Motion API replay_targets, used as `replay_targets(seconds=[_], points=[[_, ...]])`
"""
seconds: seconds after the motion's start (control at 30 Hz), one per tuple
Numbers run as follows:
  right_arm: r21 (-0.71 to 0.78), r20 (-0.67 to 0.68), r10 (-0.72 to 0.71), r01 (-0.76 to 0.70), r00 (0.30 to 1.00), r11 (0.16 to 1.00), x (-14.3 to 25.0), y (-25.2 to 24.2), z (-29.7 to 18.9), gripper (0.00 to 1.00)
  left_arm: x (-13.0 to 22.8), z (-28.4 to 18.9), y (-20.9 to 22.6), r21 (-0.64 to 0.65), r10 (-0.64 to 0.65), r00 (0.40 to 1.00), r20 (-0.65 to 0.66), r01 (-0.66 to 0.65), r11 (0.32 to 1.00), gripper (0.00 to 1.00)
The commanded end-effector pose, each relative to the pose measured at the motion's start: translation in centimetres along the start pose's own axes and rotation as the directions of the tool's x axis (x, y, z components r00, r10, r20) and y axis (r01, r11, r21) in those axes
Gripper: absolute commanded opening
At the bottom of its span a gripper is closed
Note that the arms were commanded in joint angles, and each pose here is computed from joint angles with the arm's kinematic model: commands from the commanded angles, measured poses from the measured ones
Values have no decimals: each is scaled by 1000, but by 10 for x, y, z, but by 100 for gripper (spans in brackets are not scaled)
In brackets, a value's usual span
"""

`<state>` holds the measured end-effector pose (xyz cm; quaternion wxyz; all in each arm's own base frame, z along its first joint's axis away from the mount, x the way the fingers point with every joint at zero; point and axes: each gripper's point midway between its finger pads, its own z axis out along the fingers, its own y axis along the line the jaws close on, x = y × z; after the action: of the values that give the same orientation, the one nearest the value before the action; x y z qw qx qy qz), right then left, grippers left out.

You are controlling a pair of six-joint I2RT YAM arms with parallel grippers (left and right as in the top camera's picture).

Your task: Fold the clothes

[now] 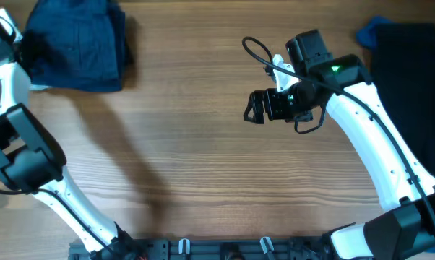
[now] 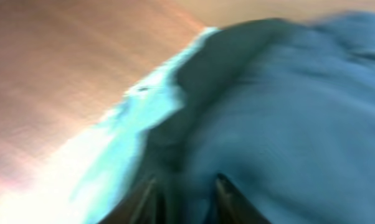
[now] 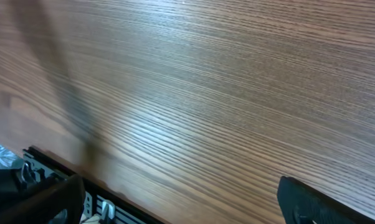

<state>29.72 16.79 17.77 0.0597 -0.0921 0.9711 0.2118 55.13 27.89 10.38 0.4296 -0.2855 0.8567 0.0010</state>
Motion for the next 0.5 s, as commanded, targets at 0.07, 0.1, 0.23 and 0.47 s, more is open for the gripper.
replay_targets(seconds=[0.07, 0.1, 0.23, 0.47], points=[[-18, 11, 3, -3, 1000, 1000, 1, 5, -6, 100, -33, -18, 55, -151, -62, 994, 89, 75, 986, 31], [-16, 8, 3, -2, 1000, 1000, 2, 4, -6, 99, -40, -24, 55, -160, -58, 992, 110, 76, 984, 31], [-7, 4, 4, -4, 1000, 1000, 3, 3, -6, 99, -66, -53, 44, -154, -46, 985, 165, 72, 986, 31], [-10, 13, 3, -3, 1000, 1000, 1, 3, -6, 99, -66, -82, -72, 198, -72, 992, 104, 50, 979, 4]])
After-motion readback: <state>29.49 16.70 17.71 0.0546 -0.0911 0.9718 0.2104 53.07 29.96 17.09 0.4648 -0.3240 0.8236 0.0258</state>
